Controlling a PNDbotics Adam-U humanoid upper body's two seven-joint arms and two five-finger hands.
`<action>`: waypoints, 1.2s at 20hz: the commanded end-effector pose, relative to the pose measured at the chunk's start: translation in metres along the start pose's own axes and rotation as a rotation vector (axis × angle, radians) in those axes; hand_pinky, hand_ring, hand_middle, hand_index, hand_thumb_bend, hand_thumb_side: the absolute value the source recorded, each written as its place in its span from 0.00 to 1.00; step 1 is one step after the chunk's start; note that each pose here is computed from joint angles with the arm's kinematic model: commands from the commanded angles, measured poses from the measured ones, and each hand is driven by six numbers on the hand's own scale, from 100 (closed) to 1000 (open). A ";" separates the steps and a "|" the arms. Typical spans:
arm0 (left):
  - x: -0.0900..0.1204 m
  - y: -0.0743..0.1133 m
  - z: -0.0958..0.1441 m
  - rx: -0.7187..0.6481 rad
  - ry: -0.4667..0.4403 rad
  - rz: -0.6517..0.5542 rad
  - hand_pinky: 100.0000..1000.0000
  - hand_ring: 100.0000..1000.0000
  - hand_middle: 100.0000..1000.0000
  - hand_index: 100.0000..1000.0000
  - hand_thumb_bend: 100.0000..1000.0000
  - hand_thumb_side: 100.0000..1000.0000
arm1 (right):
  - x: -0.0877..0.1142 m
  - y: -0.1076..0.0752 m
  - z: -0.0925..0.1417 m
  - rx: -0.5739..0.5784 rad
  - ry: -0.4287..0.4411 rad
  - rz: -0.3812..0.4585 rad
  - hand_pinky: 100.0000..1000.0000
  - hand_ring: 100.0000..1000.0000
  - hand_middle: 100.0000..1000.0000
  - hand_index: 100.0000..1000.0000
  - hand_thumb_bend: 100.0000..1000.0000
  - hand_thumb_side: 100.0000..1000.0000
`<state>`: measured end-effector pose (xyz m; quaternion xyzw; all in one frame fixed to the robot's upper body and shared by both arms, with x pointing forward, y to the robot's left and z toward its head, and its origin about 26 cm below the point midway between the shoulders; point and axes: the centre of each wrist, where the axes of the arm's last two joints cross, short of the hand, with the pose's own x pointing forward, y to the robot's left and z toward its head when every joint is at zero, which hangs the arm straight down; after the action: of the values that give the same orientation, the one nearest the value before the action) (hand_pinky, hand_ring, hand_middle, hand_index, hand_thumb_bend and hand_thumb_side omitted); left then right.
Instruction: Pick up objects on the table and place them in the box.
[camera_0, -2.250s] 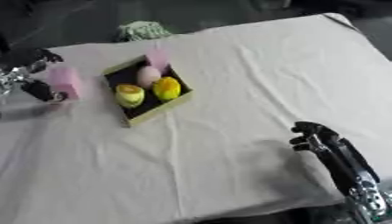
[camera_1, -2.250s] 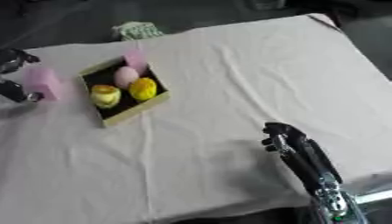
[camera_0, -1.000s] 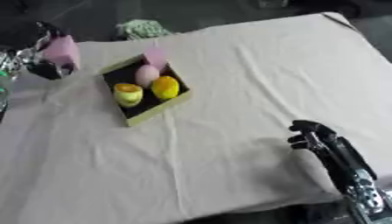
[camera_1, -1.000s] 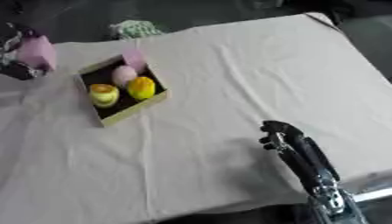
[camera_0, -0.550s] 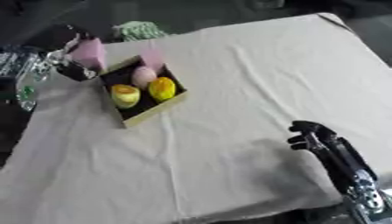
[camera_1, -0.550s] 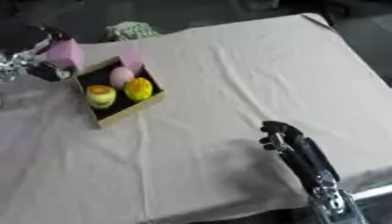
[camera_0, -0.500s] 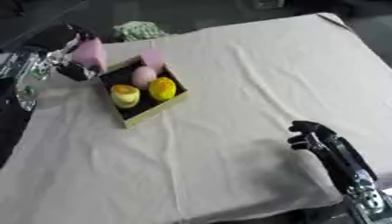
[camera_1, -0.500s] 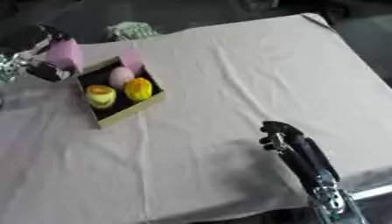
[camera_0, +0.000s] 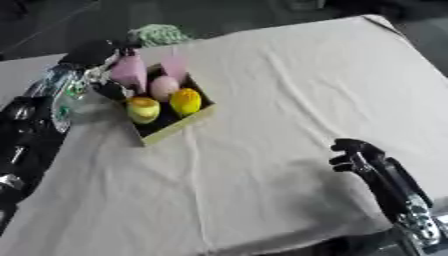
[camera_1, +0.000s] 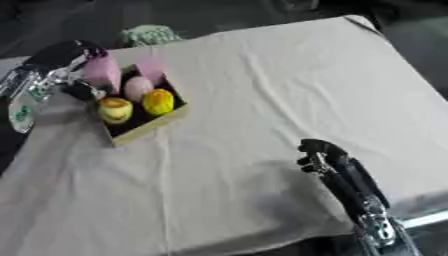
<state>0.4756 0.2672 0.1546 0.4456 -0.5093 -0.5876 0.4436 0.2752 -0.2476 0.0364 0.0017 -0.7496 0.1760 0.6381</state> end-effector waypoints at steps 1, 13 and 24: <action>-0.009 0.021 0.004 0.018 0.004 -0.036 0.77 0.71 0.72 0.90 0.62 0.35 | 0.006 -0.004 -0.002 0.002 -0.023 0.012 0.65 0.65 0.69 0.78 0.00 0.69; -0.036 0.103 0.082 0.332 -0.024 0.037 0.79 0.70 0.72 0.89 0.68 0.51 | 0.002 -0.008 0.003 -0.020 -0.009 0.028 0.65 0.64 0.69 0.78 0.00 0.67; 0.002 0.032 0.172 0.615 -0.212 0.817 0.71 0.58 0.57 0.78 0.59 0.41 | 0.002 -0.012 0.004 -0.041 -0.012 0.033 0.65 0.64 0.69 0.78 0.00 0.66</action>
<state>0.3164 0.3002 0.1865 0.2707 -0.8064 -0.2688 0.4520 0.2717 -0.2547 0.0331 -0.0133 -0.7499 0.1665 0.6402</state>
